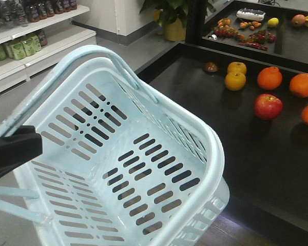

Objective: Pick three apples into basket with both arms
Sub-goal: 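Approach the apple table holding the basket in the left gripper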

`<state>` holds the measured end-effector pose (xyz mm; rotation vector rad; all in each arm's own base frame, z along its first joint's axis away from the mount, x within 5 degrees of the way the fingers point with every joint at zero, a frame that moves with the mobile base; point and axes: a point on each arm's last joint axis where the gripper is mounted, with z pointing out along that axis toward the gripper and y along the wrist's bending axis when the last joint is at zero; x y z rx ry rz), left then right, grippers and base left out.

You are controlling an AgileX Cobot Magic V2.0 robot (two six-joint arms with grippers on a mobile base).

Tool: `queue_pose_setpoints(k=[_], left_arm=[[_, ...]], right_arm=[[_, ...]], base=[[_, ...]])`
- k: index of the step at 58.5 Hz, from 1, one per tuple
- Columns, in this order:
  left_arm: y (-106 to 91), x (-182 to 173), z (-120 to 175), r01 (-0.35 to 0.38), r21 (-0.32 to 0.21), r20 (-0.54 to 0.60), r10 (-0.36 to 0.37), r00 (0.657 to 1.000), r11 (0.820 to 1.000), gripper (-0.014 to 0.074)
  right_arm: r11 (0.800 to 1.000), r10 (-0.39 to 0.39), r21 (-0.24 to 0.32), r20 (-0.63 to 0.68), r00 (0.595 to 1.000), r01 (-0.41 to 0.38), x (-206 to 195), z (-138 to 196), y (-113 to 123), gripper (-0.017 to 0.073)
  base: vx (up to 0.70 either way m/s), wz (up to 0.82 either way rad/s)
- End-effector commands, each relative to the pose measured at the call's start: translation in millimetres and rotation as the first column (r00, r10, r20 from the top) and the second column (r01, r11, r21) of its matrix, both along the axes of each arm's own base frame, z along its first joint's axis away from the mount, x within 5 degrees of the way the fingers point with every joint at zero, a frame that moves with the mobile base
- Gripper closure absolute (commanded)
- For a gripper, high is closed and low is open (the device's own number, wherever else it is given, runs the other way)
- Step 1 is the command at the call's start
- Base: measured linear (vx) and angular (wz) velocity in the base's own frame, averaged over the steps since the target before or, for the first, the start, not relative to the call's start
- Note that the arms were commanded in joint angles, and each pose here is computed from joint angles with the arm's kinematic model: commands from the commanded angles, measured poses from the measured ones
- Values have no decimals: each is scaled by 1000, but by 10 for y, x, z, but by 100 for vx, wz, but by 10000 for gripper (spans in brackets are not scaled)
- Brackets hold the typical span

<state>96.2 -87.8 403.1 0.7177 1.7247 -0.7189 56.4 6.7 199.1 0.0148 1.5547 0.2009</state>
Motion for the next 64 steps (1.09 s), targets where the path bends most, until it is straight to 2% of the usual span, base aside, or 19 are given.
queue_pose_setpoints(k=[1, 64], left_arm=[[15, 6, 165, -35, -103, 43, 39, 998, 994, 599], [15, 6, 165, -35, -103, 43, 39, 998, 994, 599]], right_arm=[[1000, -9, 2, 74, 997, 9, -7, 37, -6, 564], [1000, -9, 2, 74, 997, 9, -7, 37, -6, 564]], base=[[7, -27], [7, -26]])
